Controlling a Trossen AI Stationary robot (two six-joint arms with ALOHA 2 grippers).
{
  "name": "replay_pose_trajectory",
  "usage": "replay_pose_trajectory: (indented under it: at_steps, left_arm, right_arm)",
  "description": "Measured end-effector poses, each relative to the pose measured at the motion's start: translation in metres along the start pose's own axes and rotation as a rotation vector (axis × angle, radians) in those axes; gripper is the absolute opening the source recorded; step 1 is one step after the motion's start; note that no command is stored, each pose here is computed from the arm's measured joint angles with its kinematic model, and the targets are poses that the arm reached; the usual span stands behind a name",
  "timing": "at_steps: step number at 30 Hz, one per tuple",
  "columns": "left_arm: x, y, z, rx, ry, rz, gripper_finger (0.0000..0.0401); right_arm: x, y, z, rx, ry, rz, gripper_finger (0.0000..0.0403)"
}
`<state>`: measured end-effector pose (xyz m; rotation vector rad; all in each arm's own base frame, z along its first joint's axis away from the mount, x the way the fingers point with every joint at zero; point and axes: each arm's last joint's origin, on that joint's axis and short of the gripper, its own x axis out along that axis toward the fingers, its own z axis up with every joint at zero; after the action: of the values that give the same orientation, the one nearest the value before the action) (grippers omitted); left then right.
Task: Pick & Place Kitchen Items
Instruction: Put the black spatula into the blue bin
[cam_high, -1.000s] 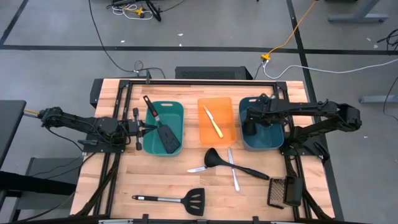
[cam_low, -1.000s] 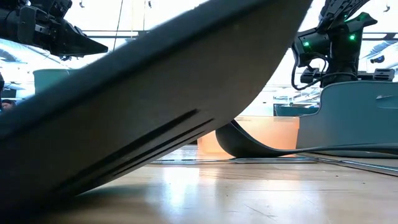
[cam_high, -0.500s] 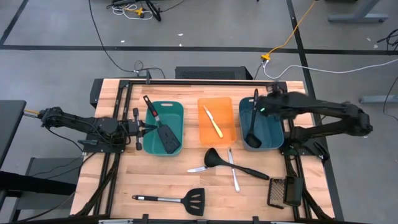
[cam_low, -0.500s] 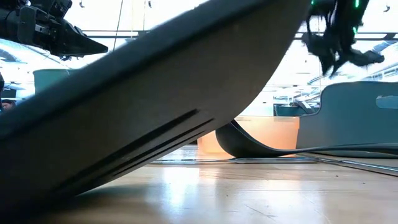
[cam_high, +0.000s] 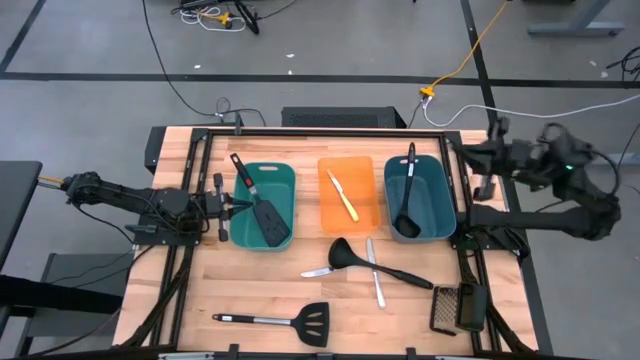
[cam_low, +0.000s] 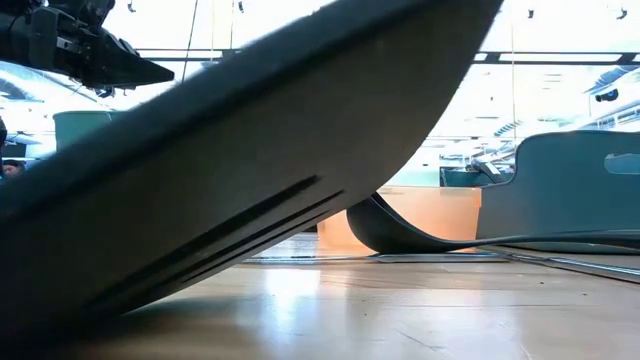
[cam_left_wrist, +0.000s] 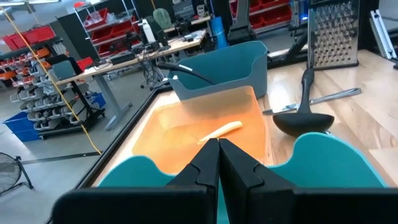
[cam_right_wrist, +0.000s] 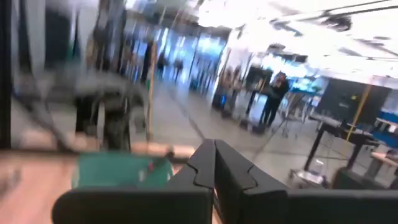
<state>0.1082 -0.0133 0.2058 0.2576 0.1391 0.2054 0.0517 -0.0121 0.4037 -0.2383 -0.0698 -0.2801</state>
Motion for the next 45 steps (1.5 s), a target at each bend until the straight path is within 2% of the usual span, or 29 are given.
replay_pose_trajectory:
  at_steps: [4,8,10,14,19,23,26,28,34,39,45]
  left_arm:
    - [0.0,0.0,0.0,-0.011,-0.005,-0.007,0.0016]
    - [0.0,0.0,0.001,-0.027,-0.012,-0.009,0.0016]
    - [0.0,0.0,0.001,-0.028,-0.015,-0.009,0.0016]
    - [0.0,0.0,0.002,-0.028,-0.016,-0.008,0.0016]
    - [0.0,0.0,0.002,-0.03,-0.021,-0.007,0.0016]
    - [0.0,0.0,0.002,-0.028,-0.02,-0.007,0.0016]
    - [0.0,0.0,0.002,-0.027,-0.018,-0.008,0.0016]
    - [0.0,0.0,0.002,-0.026,-0.018,-0.008,0.0016]
    - [0.0,-0.001,0.002,-0.03,-0.024,-0.03,0.0016]
    - [0.0,-0.001,0.002,-0.035,-0.024,-0.03,0.0016]
    - [0.0,-0.001,0.002,-0.051,-0.021,-0.031,0.0016]
  right_arm:
    - [-0.015,0.006,-0.033,0.148,-0.042,-0.028,0.0004]
    - [-0.009,0.017,-0.059,0.224,-0.144,0.093,0.0003]
    - [-0.002,0.022,-0.076,0.255,-0.125,0.127,0.0003]
    - [0.006,0.028,-0.107,0.248,-0.062,0.065,0.0004]
    - [-0.007,0.028,-0.116,0.23,-0.072,0.017,0.0004]
    - [-0.019,0.027,-0.118,0.242,-0.089,0.021,0.0004]
    - [-0.018,0.029,-0.122,0.239,-0.051,0.03,0.0004]
    - [-0.015,0.029,-0.121,0.228,-0.073,0.031,0.0005]
    - [-0.006,0.037,-0.143,0.242,-0.047,0.112,0.0004]
    - [0.003,0.044,-0.168,0.258,0.018,0.118,0.0003]
    - [0.008,0.047,-0.179,0.272,-0.005,0.108,0.0003]
